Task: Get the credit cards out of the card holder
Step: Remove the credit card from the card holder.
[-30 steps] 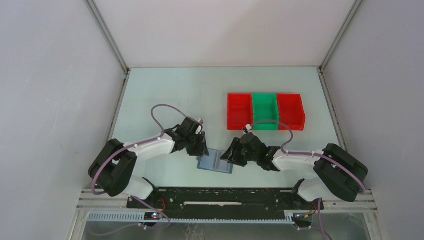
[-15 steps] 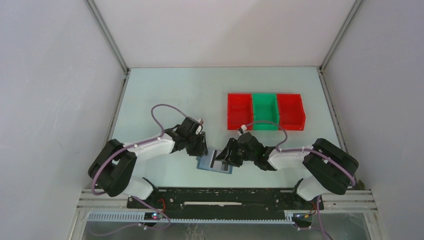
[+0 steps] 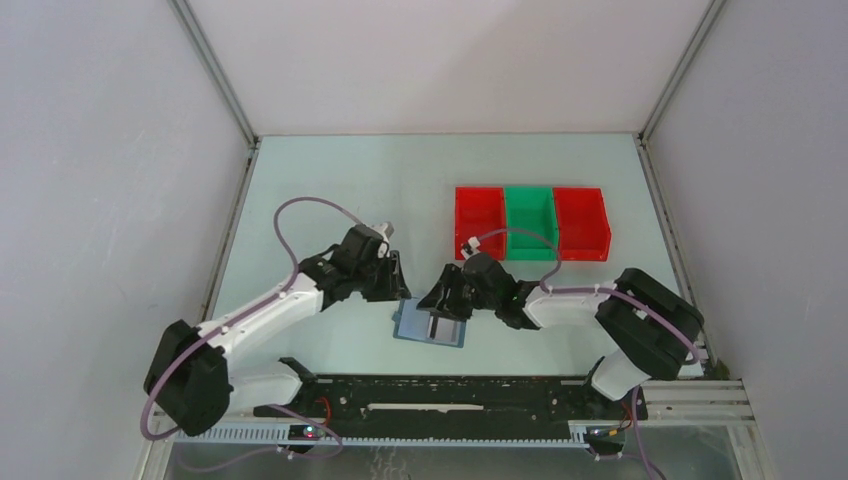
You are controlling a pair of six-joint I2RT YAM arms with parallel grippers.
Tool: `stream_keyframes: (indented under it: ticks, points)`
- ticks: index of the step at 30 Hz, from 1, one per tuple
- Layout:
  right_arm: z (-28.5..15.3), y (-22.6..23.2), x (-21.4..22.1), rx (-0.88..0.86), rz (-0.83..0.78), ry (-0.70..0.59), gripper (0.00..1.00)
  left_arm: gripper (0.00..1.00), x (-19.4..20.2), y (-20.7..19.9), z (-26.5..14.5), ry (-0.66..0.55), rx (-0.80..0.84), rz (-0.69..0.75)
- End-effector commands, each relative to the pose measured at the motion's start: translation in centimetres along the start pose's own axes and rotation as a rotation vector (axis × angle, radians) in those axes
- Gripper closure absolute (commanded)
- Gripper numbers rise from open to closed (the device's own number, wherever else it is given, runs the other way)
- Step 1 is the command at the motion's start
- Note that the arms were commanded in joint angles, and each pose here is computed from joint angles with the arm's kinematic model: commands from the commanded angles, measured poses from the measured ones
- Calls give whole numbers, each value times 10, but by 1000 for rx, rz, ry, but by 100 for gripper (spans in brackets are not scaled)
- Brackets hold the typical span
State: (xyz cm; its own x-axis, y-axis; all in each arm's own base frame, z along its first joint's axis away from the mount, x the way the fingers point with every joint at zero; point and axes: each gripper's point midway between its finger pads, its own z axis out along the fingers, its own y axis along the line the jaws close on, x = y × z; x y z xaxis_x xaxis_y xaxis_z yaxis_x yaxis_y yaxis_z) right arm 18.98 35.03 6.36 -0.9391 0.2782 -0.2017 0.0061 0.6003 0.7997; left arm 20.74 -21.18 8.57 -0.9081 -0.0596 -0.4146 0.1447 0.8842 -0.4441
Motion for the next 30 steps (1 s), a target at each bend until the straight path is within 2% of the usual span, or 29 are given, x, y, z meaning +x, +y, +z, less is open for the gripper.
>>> stream_keyframes:
  ticks: [1,14,18,22,25,30]
  points:
    - [11,15,0,-32,-43,22,44,56,-21,-16,-27,-84,48,2]
    - [47,17,3,12,-57,113,49,55,-22,-34,-39,-112,153,-16]
    - [31,28,-3,-3,-74,87,51,55,-18,-38,-32,-93,179,-25]
    - [-5,35,-22,12,-117,-47,50,55,-14,-34,-23,-73,172,-25]
    - [-22,14,-28,63,-110,-102,49,55,-10,-41,-15,-50,208,-28]
    - [-28,-24,-20,111,-44,-85,51,55,4,-50,9,37,281,-50]
